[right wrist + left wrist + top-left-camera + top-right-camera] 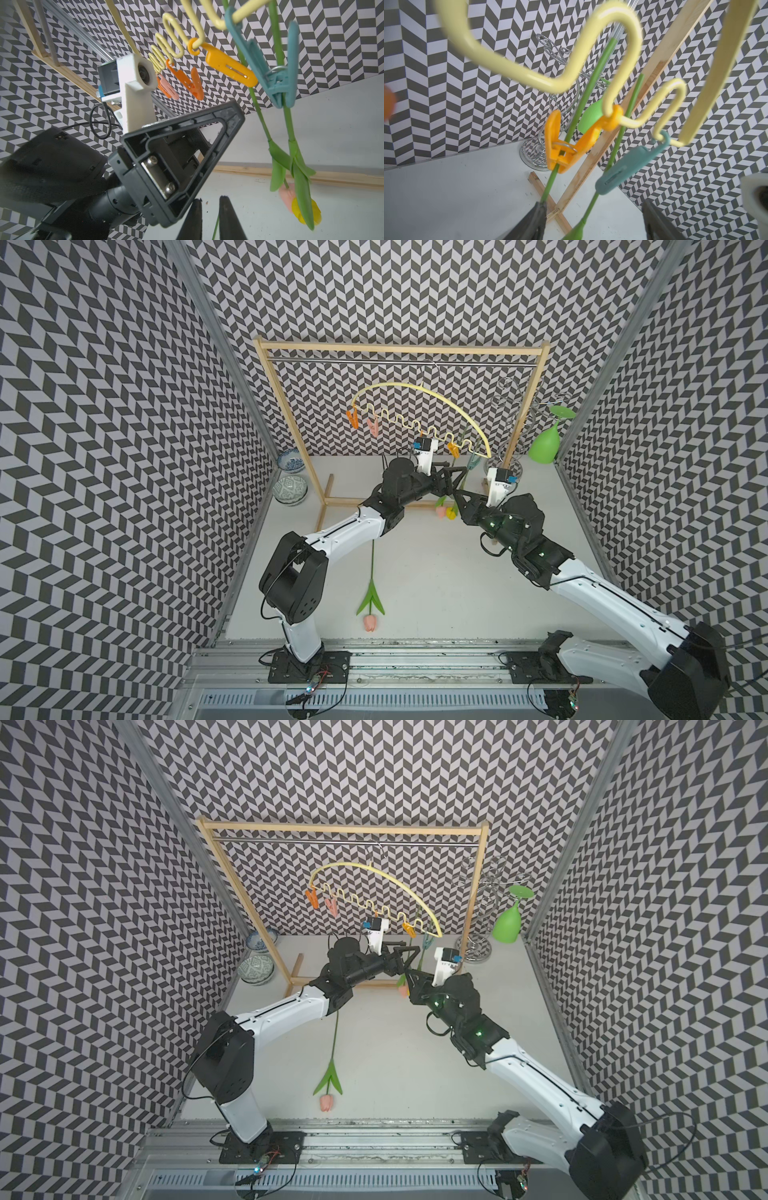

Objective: Dry the flowers on a clothes hanger
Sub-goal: Clamp the flower onto the hanger.

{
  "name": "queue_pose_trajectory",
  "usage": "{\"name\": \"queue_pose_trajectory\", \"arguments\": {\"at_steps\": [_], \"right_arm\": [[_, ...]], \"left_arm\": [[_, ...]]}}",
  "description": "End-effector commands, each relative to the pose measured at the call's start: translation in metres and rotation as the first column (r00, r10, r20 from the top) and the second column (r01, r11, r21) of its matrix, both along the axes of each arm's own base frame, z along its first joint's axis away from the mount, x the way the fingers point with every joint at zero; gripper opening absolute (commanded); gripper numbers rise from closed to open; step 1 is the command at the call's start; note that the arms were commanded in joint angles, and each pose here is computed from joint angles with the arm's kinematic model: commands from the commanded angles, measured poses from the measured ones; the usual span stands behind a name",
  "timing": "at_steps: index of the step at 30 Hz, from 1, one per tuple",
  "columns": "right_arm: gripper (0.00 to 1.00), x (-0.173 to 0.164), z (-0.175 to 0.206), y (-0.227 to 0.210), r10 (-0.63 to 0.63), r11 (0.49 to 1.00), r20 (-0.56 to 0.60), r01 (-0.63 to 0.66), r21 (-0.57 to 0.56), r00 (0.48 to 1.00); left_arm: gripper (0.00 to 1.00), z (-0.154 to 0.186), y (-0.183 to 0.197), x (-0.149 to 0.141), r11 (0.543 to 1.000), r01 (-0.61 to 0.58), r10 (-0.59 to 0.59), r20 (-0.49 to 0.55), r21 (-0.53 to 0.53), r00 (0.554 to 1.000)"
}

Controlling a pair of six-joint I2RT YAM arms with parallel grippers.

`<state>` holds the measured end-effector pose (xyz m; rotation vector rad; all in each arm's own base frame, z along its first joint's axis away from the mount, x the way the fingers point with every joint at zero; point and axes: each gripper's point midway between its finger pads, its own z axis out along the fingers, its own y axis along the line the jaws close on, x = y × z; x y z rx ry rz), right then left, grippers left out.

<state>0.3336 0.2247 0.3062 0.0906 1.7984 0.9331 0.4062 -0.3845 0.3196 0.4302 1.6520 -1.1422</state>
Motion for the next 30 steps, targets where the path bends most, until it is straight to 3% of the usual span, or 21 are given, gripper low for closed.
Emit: {"name": "queue_pose_trajectory", "arguments": {"at_steps": [1,9,12,18,21,26,30], "right_arm": [[0.19,-0.003,0.013,-0.008,-0.019,1.000,0.049,0.018,0.011,0.999],[0.18,-0.008,0.017,-0.012,-0.022,1.000,0.054,0.021,0.014,0.998],[0.18,-0.012,0.019,-0.013,-0.015,1.000,0.055,0.015,0.011,0.998],[0.18,-0.023,0.022,-0.016,0.012,1.000,0.041,-0.012,-0.008,0.999],[0.19,-0.031,0.025,-0.016,0.040,0.999,0.036,-0.039,-0.036,0.999],[0.19,-0.047,0.036,-0.014,0.089,0.994,0.033,-0.087,-0.071,0.995],[0.21,-0.065,0.056,-0.007,0.124,0.989,0.067,-0.118,-0.088,0.990]], "left_arm": [[0.77,0.011,0.009,-0.002,1.000,-0.030,0.030,0.033,0.001,0.999],[0.82,0.005,0.016,-0.011,0.999,-0.030,0.030,0.014,0.013,0.999],[0.99,-0.003,0.021,-0.018,0.999,-0.024,0.025,-0.012,0.045,1.000],[1.00,-0.024,0.044,-0.032,0.987,-0.059,0.073,-0.093,0.146,0.993],[1.00,-0.039,0.069,-0.039,0.969,-0.127,0.157,-0.132,0.213,0.979],[1.00,-0.073,0.152,-0.041,0.895,-0.351,0.414,-0.223,0.275,0.882],[1.00,-0.110,0.229,-0.053,0.800,-0.543,0.599,-0.303,0.255,0.741]]}}
